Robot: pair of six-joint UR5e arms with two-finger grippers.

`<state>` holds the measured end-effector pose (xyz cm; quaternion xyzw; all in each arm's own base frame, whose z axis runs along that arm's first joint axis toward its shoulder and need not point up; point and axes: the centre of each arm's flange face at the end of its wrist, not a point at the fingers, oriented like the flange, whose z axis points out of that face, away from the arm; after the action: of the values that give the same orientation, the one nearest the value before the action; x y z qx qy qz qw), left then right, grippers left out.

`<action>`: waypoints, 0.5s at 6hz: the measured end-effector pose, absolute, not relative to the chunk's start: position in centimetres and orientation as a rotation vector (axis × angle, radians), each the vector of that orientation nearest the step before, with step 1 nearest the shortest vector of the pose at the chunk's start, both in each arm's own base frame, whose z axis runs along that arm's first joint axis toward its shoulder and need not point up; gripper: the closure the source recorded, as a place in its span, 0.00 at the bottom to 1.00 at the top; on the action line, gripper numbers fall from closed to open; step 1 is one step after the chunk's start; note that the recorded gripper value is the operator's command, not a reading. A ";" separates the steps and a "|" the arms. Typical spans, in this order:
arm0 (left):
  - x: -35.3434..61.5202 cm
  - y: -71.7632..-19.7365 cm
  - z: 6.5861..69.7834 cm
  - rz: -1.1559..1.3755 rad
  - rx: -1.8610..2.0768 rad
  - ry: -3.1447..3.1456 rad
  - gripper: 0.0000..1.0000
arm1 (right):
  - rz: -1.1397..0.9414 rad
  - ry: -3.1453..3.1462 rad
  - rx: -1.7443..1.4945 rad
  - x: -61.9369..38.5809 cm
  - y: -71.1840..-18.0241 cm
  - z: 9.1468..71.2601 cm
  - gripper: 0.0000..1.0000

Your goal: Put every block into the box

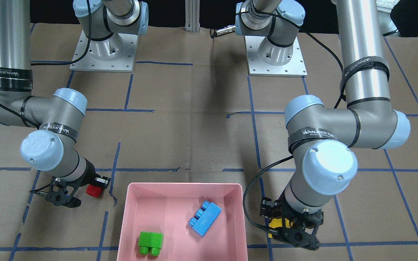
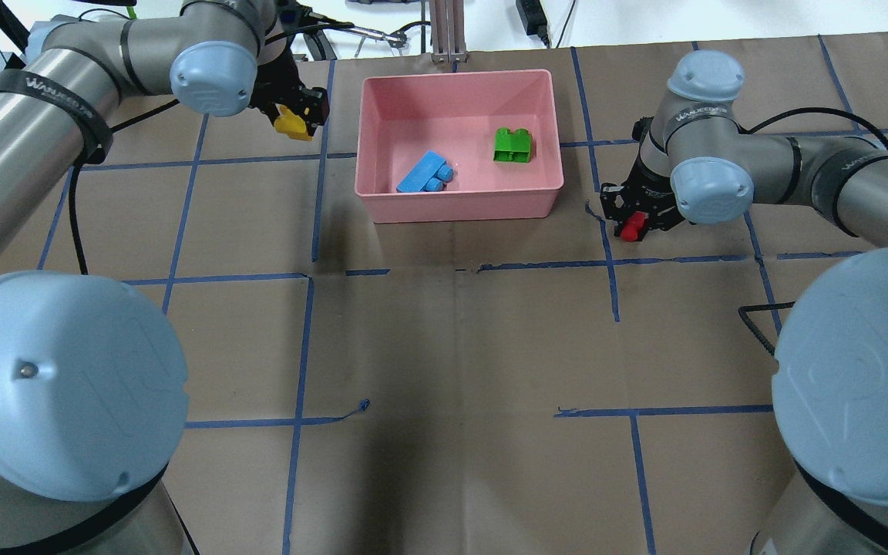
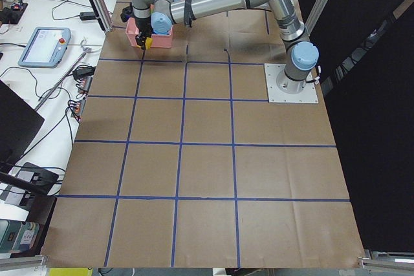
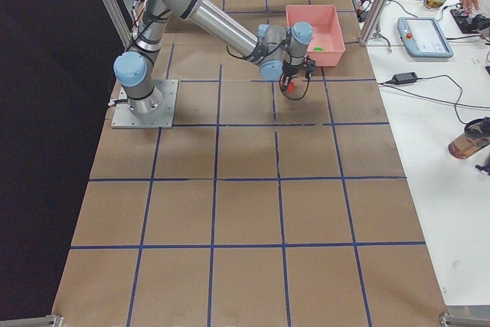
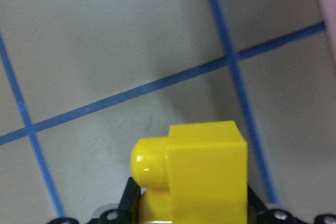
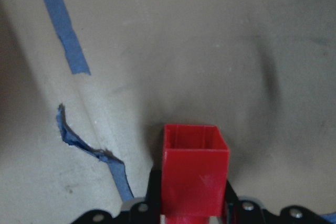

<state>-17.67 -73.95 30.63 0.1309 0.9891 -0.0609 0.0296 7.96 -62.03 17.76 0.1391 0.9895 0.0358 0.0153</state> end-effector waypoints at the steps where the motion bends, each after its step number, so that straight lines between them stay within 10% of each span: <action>1: -22.4 -74.7 30.6 -0.219 0.326 3.080 1.00 | 0.100 3.079 0.433 7.9 -62.2 18.1 0.85; 3: -28.7 -74.0 27.7 -0.173 0.317 3.127 0.01 | 0.030 3.082 0.430 7.6 -63.8 21.9 0.85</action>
<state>-28.65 -74.00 27.67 0.1008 0.9934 -0.0549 -0.0031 7.63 -63.84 21.94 0.1382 0.9902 0.0098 0.0147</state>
